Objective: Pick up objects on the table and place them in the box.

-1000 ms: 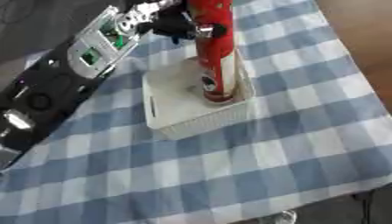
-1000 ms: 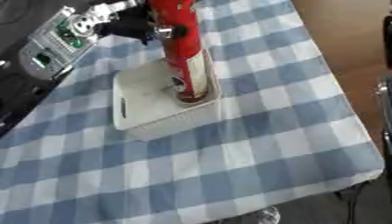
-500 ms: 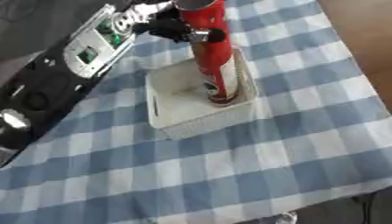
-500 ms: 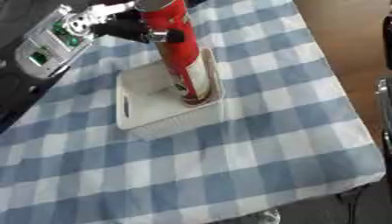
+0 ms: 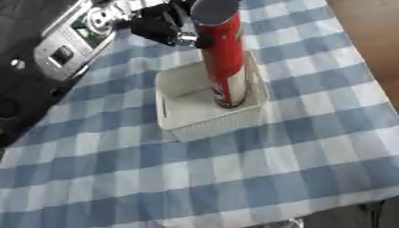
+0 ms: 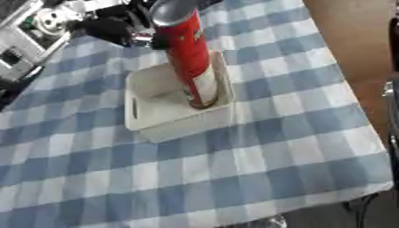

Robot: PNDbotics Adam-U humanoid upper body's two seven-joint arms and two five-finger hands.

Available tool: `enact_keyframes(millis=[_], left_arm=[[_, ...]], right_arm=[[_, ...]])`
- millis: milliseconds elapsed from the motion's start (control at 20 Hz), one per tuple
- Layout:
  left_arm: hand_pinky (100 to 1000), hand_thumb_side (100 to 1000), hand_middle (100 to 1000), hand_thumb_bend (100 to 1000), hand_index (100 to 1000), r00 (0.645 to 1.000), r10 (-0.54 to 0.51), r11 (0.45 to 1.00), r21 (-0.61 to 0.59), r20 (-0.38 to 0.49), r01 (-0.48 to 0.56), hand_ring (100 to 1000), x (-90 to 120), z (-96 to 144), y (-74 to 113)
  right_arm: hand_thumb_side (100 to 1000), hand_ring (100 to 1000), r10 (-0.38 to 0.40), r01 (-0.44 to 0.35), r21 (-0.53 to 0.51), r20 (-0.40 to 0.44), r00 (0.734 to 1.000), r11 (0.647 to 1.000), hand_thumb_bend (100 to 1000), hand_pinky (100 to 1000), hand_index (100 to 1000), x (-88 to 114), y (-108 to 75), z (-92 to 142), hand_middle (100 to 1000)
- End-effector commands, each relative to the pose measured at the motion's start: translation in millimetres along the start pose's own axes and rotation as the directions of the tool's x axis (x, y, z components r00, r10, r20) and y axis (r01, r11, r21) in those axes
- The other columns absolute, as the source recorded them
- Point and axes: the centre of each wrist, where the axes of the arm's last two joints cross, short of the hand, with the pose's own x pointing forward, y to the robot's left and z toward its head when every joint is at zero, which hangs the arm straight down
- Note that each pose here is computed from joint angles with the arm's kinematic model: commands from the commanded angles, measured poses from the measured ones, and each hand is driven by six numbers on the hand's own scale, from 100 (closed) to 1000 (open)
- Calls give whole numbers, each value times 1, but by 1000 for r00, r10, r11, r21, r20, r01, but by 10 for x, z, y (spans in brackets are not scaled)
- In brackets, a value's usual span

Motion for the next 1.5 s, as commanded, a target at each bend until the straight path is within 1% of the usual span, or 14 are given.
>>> enact_keyframes(millis=[50, 150, 200, 250, 350, 450, 500, 550, 650, 750, 900, 1100, 1300, 1500], left_arm=[[624, 735, 800, 712, 919, 998, -67, 997, 23, -12, 67, 759, 35, 246, 223], [618, 754, 794, 685, 912, 998, -67, 997, 32, -11, 67, 753, 49, 345, 242], [620, 795, 789, 618, 907, 998, -65, 997, 47, -1, 65, 749, 69, 395, 251], [606, 839, 775, 497, 891, 998, -63, 995, 78, 19, 62, 739, 102, 450, 262], [576, 842, 752, 285, 845, 995, -66, 985, 163, 68, 55, 721, 165, 555, 261], [585, 828, 744, 164, 830, 984, -120, 945, 318, 134, 72, 725, 258, 664, 257], [595, 835, 747, 100, 829, 970, -165, 909, 410, 177, 80, 731, 285, 692, 236], [600, 839, 746, 100, 824, 956, -206, 873, 480, 209, 83, 731, 282, 698, 192], [605, 857, 739, 100, 811, 925, -241, 801, 599, 292, 19, 730, 275, 653, 55], [607, 873, 730, 100, 791, 899, -204, 725, 677, 387, -127, 724, 298, 568, -113], [628, 919, 734, 100, 783, 844, -97, 570, 725, 527, -387, 730, 410, 420, -324], [664, 977, 754, 100, 795, 790, -64, 427, 732, 610, -531, 750, 512, 317, -479], [686, 1000, 774, 100, 811, 753, -79, 349, 726, 653, -593, 766, 601, 249, -584], [685, 1000, 777, 100, 814, 734, -69, 314, 713, 675, -627, 768, 665, 206, -671]], right_arm=[[916, 649, 5, -5, -15, 16, 1000, 1000, 100, 489, 698, 17, -34, -46, 682], [916, 649, 6, -6, -18, 15, 1000, 1000, 100, 489, 699, 16, -33, -46, 683], [917, 649, 6, -6, -20, 14, 1000, 1000, 100, 489, 699, 16, -33, -47, 683], [916, 649, 6, -6, -22, 13, 1000, 1000, 100, 489, 699, 15, -33, -46, 683], [914, 649, 6, -6, -25, 11, 1000, 1000, 100, 490, 699, 16, -34, -45, 683], [905, 649, 6, -6, -29, 8, 1000, 1000, 100, 490, 699, 15, -42, -38, 682], [899, 650, 5, -5, -32, 5, 1000, 999, 100, 490, 699, 17, -45, -33, 683], [895, 650, 3, -3, -34, 4, 1000, 999, 100, 490, 699, 20, -48, -30, 683], [884, 650, -6, 6, -40, 1, 1000, 999, 100, 490, 701, 37, -40, -25, 685], [882, 651, -24, 24, -49, -3, 1000, 998, 100, 491, 703, 65, -17, -20, 686], [881, 657, -64, 64, -77, 0, 998, 995, 100, 493, 713, 139, 42, -38, 693], [879, 673, -107, 108, -128, 14, 994, 986, 100, 496, 729, 243, 90, -86, 704], [877, 703, -141, 144, -188, 27, 990, 972, 100, 512, 748, 356, 129, -110, 719], [866, 731, -133, 140, -208, 49, 990, 968, 100, 534, 761, 430, 141, -136, 738]])
